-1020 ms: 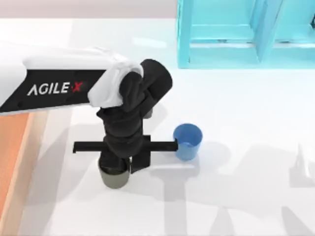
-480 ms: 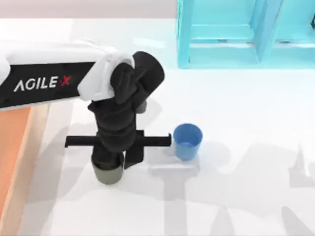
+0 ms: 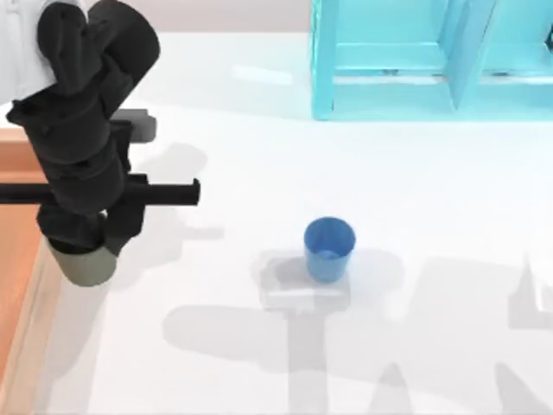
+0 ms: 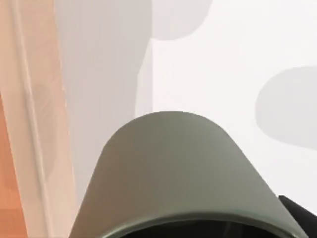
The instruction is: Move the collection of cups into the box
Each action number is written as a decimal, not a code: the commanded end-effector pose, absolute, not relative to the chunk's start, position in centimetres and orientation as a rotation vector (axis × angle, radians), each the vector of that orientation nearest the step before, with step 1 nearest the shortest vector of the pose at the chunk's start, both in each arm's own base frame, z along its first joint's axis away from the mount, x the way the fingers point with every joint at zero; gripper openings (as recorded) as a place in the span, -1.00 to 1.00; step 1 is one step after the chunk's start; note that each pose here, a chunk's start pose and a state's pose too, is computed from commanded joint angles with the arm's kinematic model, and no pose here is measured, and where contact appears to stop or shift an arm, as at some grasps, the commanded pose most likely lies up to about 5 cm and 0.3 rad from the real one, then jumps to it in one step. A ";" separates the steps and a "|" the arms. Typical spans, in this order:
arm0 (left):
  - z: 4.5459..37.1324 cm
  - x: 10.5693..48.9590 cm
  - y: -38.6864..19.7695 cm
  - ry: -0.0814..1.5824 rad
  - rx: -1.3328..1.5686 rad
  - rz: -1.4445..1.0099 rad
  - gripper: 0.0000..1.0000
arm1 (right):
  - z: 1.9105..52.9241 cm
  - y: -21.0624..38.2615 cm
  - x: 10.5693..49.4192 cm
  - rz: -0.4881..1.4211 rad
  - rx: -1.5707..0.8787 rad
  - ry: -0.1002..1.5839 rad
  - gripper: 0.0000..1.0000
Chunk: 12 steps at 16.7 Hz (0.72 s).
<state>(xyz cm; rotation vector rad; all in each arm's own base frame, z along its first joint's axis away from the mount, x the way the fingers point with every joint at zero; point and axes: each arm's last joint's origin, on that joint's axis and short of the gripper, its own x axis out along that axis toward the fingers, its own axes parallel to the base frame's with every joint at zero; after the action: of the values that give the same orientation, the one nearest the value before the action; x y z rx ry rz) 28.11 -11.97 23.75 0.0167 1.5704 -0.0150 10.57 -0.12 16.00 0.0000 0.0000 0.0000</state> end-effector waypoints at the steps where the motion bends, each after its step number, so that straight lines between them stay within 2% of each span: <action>1: 23.9 28.1 -11.8 1.570 0.016 -0.015 -1.00 | 16.0 -0.1 10.6 0.000 0.000 0.000 1.00; 7: 24.0 28.2 -10.8 1.581 0.023 -0.017 -1.00 | 16.0 -0.1 10.6 0.000 0.000 0.000 1.00; 12: 25.6 27.7 -3.1 1.596 0.003 -0.028 -1.00 | 16.0 -0.1 10.6 0.000 0.000 0.000 1.00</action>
<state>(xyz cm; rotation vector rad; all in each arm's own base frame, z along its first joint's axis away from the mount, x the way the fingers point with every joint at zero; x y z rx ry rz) 27.67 -3.06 25.64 0.0034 1.5963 -0.0276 10.57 -0.12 16.00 0.0000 0.0000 0.0000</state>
